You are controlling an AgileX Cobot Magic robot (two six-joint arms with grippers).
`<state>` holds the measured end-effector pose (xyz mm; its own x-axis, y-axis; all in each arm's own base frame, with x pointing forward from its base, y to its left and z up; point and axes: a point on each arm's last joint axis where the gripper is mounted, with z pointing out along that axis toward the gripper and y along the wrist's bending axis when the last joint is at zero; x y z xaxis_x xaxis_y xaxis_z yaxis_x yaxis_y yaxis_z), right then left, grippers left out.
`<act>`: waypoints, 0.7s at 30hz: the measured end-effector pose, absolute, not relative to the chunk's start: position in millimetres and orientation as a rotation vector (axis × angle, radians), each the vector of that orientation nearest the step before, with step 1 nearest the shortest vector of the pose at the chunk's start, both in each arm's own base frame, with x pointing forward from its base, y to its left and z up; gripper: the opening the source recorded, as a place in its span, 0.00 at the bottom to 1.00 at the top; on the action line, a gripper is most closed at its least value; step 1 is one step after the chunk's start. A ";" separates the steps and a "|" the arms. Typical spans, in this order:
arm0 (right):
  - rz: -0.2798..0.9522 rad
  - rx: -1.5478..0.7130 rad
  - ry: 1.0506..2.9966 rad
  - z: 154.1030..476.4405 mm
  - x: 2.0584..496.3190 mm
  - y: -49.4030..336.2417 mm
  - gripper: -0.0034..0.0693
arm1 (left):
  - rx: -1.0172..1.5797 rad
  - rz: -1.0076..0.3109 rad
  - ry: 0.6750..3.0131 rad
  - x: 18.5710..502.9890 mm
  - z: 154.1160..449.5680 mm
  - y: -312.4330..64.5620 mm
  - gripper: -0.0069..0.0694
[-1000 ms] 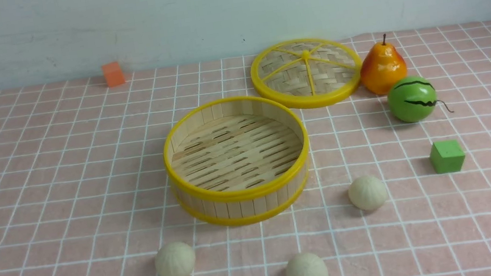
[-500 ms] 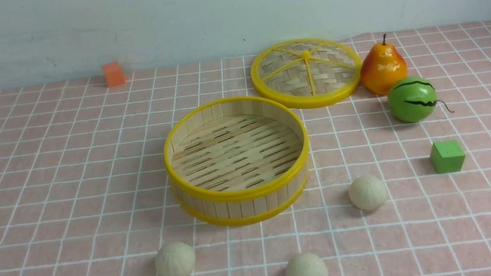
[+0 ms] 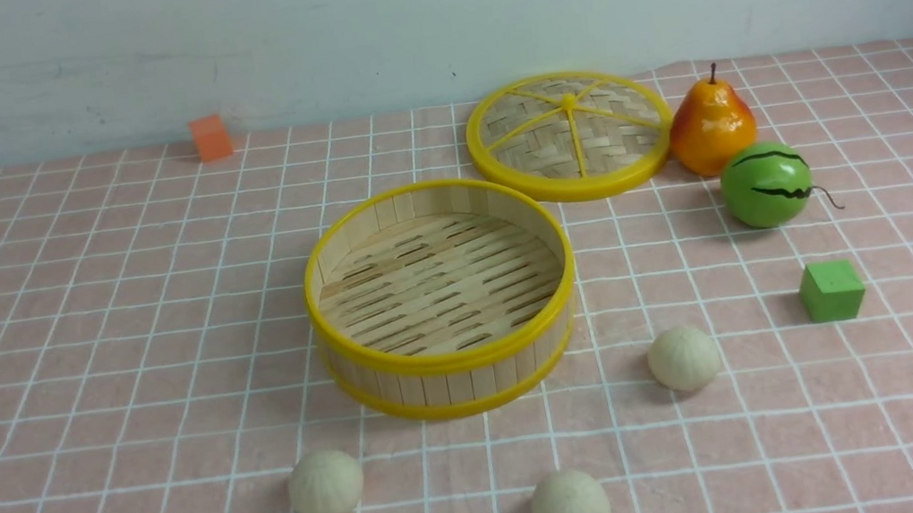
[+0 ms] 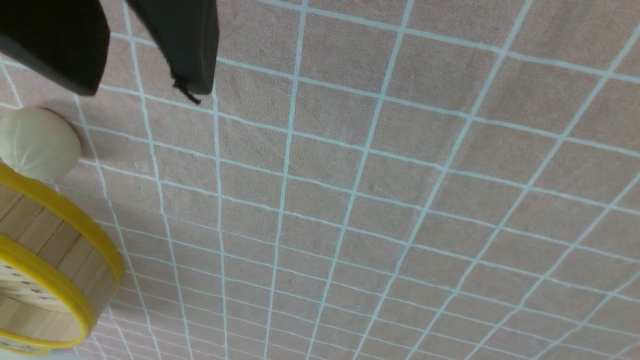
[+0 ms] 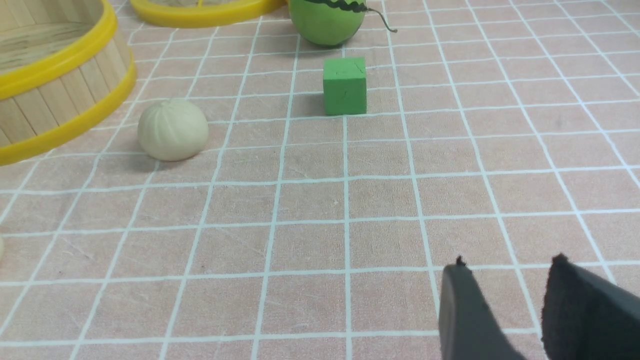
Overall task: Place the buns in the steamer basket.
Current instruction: Use the left arm to grab a steamed stuffed bun
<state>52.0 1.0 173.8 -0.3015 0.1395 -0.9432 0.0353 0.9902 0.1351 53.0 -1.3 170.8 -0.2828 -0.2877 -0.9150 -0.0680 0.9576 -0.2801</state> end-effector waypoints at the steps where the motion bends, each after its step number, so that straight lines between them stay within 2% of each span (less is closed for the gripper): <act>1: 0.103 0.126 1.876 173.8 52.0 1.0 0.38 | -0.306 -0.273 1.848 53.0 170.9 -2.7 0.40; 5: 0.103 0.126 1.876 173.8 52.0 1.0 0.38 | -0.556 -0.569 1.797 53.1 172.9 -9.4 0.40; 6: 0.103 0.126 1.876 173.8 52.0 1.0 0.38 | -0.745 -0.791 1.737 53.1 175.2 -13.9 0.40; 7: 0.103 0.126 1.876 173.8 52.0 1.0 0.38 | -0.862 -0.929 1.689 53.1 177.1 -16.4 0.40; 8: 0.103 0.126 1.876 173.8 52.0 1.0 0.38 | -0.907 -0.981 1.669 53.1 177.8 -17.4 0.40; 9: 0.103 0.126 1.876 173.8 52.0 1.0 0.38 | -1.051 -1.156 1.593 53.1 180.8 -20.2 0.40; 10: 0.103 0.126 1.876 173.8 52.0 1.0 0.38 | -1.099 -1.216 1.567 53.0 181.8 -21.3 0.40; 12: 0.103 0.126 1.876 173.8 52.0 1.0 0.38 | -1.166 -1.301 1.521 53.0 183.7 -22.5 0.40; 17: 0.103 0.126 1.876 173.8 52.0 1.0 0.38 | -1.241 -1.398 1.465 53.0 185.9 -23.7 0.40; 21: 0.103 0.126 1.876 173.8 52.0 1.0 0.38 | -1.194 -1.390 1.487 52.6 187.4 -25.1 0.40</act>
